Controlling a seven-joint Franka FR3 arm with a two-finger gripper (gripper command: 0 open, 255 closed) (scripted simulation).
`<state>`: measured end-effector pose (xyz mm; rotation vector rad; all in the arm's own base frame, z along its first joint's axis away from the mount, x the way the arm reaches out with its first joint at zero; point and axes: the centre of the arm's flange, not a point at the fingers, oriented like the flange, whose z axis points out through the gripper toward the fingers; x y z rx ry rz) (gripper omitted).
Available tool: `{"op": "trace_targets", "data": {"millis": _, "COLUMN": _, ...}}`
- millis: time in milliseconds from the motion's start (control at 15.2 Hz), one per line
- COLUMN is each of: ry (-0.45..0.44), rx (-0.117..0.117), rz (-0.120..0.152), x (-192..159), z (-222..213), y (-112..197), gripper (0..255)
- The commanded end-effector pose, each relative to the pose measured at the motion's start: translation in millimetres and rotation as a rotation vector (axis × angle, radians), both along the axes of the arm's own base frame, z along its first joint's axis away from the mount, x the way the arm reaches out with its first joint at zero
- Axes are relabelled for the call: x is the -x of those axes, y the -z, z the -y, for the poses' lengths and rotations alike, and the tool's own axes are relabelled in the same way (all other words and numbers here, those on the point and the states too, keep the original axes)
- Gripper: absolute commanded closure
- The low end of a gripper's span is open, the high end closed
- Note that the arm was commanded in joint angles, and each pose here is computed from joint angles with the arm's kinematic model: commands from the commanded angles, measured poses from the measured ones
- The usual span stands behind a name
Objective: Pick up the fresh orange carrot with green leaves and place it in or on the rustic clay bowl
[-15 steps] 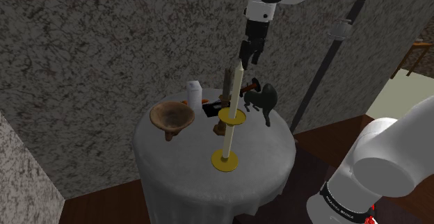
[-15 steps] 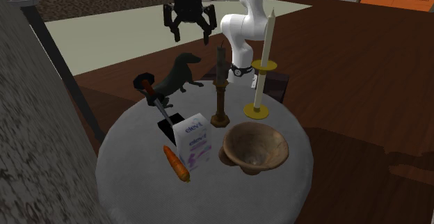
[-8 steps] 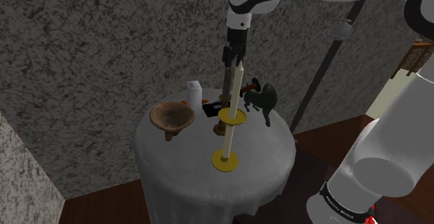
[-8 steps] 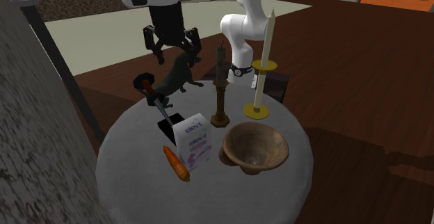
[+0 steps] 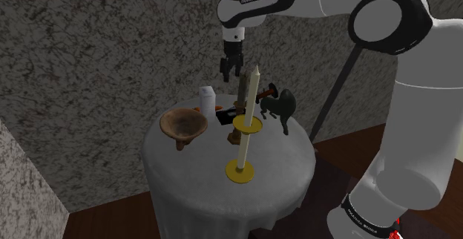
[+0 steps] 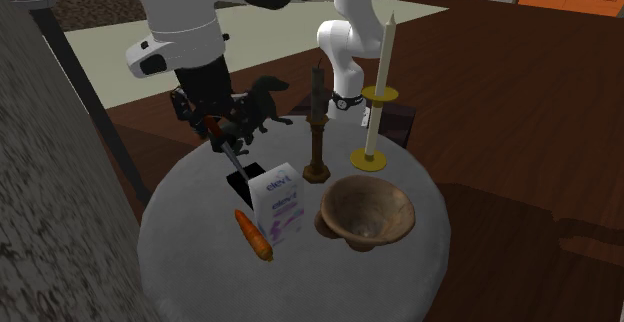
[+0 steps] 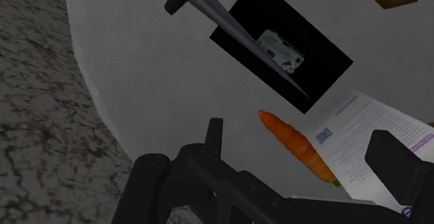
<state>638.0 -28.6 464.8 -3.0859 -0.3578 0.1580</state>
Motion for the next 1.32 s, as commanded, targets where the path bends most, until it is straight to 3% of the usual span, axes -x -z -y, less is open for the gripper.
{"op": "trace_targets", "data": {"millis": 0, "ry": -0.009, "rx": -0.001, "rz": -0.014, "x": -25.0, "z": -1.6, "y": 13.7, "gripper": 0}}
{"op": "trace_targets", "data": {"millis": 66, "ry": -0.013, "rx": -0.001, "rz": -0.021, "x": -37.1, "z": -1.6, "y": 21.0, "gripper": 0}}
{"op": "trace_targets", "data": {"millis": 594, "ry": -0.013, "rx": -0.001, "rz": -0.021, "x": -32.2, "z": -2.3, "y": 60.7, "gripper": 0}}
{"op": "trace_targets", "data": {"millis": 1122, "ry": -0.013, "rx": -0.001, "rz": -0.021, "x": -32.2, "z": -2.3, "y": 60.6, "gripper": 0}}
{"op": "trace_targets", "data": {"millis": 1188, "ry": -0.013, "rx": -0.001, "rz": -0.021, "x": -32.2, "z": -2.3, "y": 60.6, "gripper": 255}}
{"op": "trace_targets", "data": {"millis": 1254, "ry": -0.013, "rx": -0.001, "rz": -0.021, "x": -32.2, "z": -2.3, "y": 60.6, "gripper": 255}}
